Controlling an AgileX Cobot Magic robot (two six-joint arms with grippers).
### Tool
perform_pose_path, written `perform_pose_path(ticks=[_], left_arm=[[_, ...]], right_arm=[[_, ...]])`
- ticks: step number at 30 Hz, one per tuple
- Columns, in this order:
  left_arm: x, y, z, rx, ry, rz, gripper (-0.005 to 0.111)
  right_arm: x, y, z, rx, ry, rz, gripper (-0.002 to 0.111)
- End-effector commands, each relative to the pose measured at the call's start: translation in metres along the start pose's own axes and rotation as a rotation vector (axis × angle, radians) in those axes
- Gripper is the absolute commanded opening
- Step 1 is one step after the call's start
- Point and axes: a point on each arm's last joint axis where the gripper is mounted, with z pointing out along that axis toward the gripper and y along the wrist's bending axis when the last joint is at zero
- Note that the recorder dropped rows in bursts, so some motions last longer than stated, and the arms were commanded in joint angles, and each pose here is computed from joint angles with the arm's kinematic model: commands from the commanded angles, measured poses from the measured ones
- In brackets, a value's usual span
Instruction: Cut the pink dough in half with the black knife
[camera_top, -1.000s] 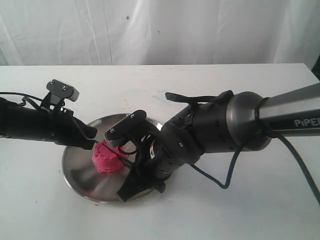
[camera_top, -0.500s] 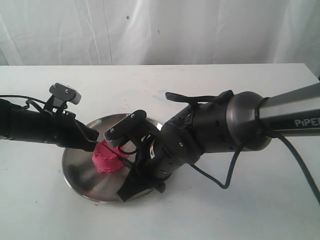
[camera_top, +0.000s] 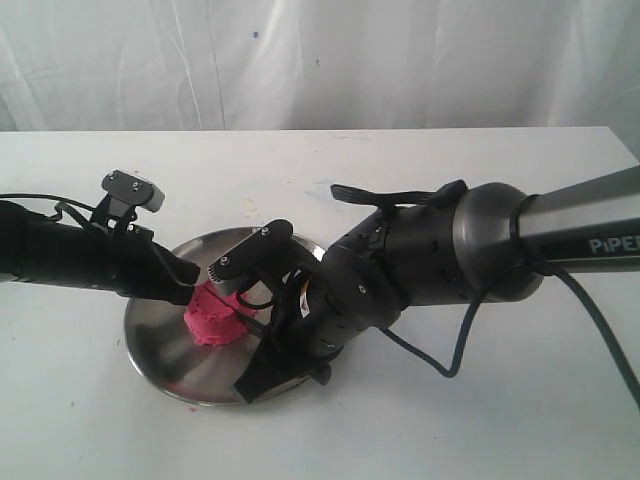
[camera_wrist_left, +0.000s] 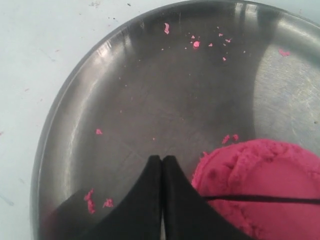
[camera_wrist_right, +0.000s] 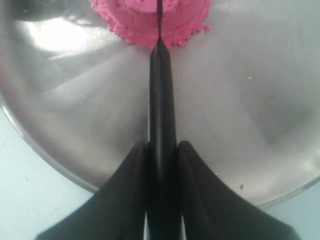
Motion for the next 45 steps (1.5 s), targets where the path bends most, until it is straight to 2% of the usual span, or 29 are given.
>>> perform_pose_path(ticks=[1,12,45], left_arm=[[0.005,0.0,0.002,-0.009,0.013,-0.019,0.0],[-0.014,-0.002,-0.014,-0.043,-0.044,0.016,0.0],[0.012,0.003,0.009,-0.009,0.04,-0.024,0.0]], right_arm=[[0.001,0.0,0.001,-0.001,0.005,-0.003,0.0],[0.001,0.0,0.001,-0.001,0.005,-0.003,0.0],[0.002,0.0,0.001,-0.001,0.014,-0.003,0.0]])
